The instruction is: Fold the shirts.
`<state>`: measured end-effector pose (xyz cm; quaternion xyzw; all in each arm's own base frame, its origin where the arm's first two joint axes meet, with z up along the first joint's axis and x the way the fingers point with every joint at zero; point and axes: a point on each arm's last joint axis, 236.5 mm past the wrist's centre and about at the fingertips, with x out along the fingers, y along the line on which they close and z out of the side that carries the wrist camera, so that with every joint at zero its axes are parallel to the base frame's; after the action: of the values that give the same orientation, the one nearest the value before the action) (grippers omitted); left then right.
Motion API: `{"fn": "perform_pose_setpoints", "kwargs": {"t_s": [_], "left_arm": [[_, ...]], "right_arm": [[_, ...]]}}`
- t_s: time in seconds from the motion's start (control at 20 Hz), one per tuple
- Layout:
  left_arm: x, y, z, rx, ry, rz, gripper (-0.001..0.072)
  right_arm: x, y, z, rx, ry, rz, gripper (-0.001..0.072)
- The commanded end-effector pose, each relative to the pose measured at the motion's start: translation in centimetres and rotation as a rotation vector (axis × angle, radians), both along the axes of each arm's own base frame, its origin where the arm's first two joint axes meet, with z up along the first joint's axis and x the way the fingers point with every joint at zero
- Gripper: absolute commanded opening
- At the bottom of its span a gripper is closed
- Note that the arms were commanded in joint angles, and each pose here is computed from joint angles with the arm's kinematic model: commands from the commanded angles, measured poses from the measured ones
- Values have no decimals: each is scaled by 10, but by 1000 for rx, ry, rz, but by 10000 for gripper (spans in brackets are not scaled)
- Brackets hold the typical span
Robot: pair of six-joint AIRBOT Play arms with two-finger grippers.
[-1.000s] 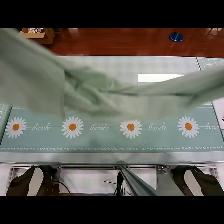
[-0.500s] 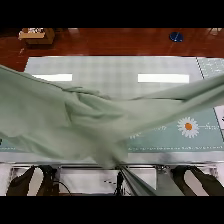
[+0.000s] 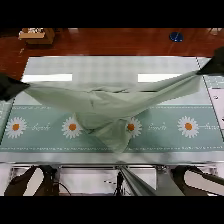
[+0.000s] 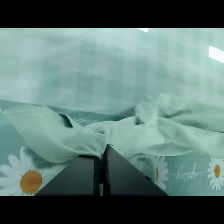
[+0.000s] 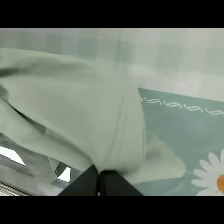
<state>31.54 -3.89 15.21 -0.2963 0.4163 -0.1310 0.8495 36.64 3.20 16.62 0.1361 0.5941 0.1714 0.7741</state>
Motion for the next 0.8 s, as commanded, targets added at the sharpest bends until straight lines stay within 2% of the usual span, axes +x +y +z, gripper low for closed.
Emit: {"fn": "perform_pose_setpoints", "kwargs": {"t_s": [0.0,0.15,0.3,0.55,0.6,0.7,0.75], "left_arm": [[38,-8,-52,4,-9,16,30],[83,8,-56,47,-109,130,30],[117,20,-66,81,-165,219,30],[117,-7,-139,59,23,136,33],[112,-13,-154,48,72,109,88],[105,-12,-159,30,115,93,430],[101,-5,-150,14,124,88,464]], "right_arm": [[57,21,-51,-20,-25,30,22],[102,27,-72,-36,-116,-14,22],[122,26,-93,-35,-123,-41,21],[108,30,-136,-28,35,-11,22],[105,30,-141,-26,54,-5,22],[104,30,-140,-27,52,5,22],[104,30,-138,-28,47,9,22]]}}
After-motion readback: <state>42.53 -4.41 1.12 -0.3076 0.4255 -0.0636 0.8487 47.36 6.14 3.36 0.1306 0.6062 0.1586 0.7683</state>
